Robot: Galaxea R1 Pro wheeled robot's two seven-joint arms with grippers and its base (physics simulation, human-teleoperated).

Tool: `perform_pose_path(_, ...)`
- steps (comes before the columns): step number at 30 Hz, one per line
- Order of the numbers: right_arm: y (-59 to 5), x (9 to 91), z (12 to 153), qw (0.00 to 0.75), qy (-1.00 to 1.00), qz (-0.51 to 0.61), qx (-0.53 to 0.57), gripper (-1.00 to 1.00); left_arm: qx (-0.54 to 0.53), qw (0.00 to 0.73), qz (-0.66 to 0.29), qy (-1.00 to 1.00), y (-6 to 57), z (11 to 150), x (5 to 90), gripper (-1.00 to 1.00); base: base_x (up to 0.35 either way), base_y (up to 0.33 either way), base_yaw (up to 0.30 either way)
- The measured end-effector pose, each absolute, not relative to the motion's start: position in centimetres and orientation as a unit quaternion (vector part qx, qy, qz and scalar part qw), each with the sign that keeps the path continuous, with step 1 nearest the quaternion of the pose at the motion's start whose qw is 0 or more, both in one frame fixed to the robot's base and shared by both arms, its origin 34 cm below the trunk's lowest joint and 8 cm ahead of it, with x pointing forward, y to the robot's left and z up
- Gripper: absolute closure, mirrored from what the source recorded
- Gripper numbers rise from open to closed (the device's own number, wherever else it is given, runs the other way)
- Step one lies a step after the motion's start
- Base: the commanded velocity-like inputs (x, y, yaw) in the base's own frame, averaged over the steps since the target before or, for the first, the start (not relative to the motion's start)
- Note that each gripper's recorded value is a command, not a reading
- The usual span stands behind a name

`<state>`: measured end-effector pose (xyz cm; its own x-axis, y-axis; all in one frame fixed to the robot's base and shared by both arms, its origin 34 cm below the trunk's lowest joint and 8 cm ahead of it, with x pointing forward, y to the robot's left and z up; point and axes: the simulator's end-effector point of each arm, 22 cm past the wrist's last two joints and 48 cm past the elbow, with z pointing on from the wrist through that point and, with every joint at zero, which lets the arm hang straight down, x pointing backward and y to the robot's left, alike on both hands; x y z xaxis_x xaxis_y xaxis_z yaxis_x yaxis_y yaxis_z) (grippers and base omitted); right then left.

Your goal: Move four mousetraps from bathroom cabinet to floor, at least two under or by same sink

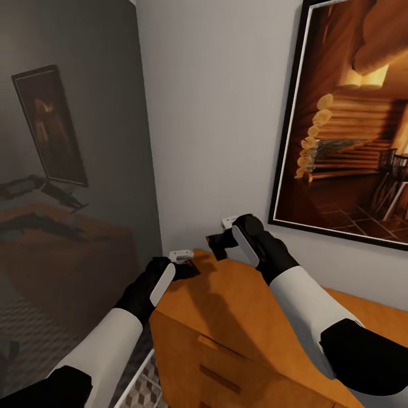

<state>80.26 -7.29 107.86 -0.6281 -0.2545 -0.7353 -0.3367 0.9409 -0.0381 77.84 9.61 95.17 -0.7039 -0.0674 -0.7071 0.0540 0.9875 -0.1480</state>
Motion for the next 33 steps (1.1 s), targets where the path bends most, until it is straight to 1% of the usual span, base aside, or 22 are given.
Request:
perform_pose_path(5, -6.8, 80.2, 108.5, 0.406, 0.897, 0.054, -0.167, 1.00, -0.004, 0.383, -0.082, 0.920, 9.5, 95.1, 77.8, -1.00, 0.000, 0.000, 0.000)
perform_pose_path(17, -2.6, 79.4, 111.8, 0.436, 0.877, 0.083, -0.186, 1.00, -0.004, 0.396, -0.086, 0.914, 9.3, 96.3, 78.1, -1.00, 0.000, 0.000, 0.000)
perform_pose_path(29, -2.0, 79.2, 114.5, 0.464, 0.860, 0.090, -0.190, 1.00, -0.002, 0.422, -0.095, 0.902, 9.0, 99.1, 78.8, -1.00, 0.001, 0.000, 0.000)
perform_pose_path(30, -0.9, 78.5, 119.6, 0.516, 0.827, 0.103, -0.199, 1.00, -0.002, 0.426, -0.096, 0.900, 8.9, 99.5, 78.9, -1.00, 0.070, -0.008, 0.000)
perform_pose_path(33, -0.7, 78.2, 120.7, 0.527, 0.819, 0.106, -0.200, 1.00, -0.002, 0.426, -0.097, 0.900, 8.8, 99.5, 78.8, -1.00, 0.143, -0.042, 0.000)
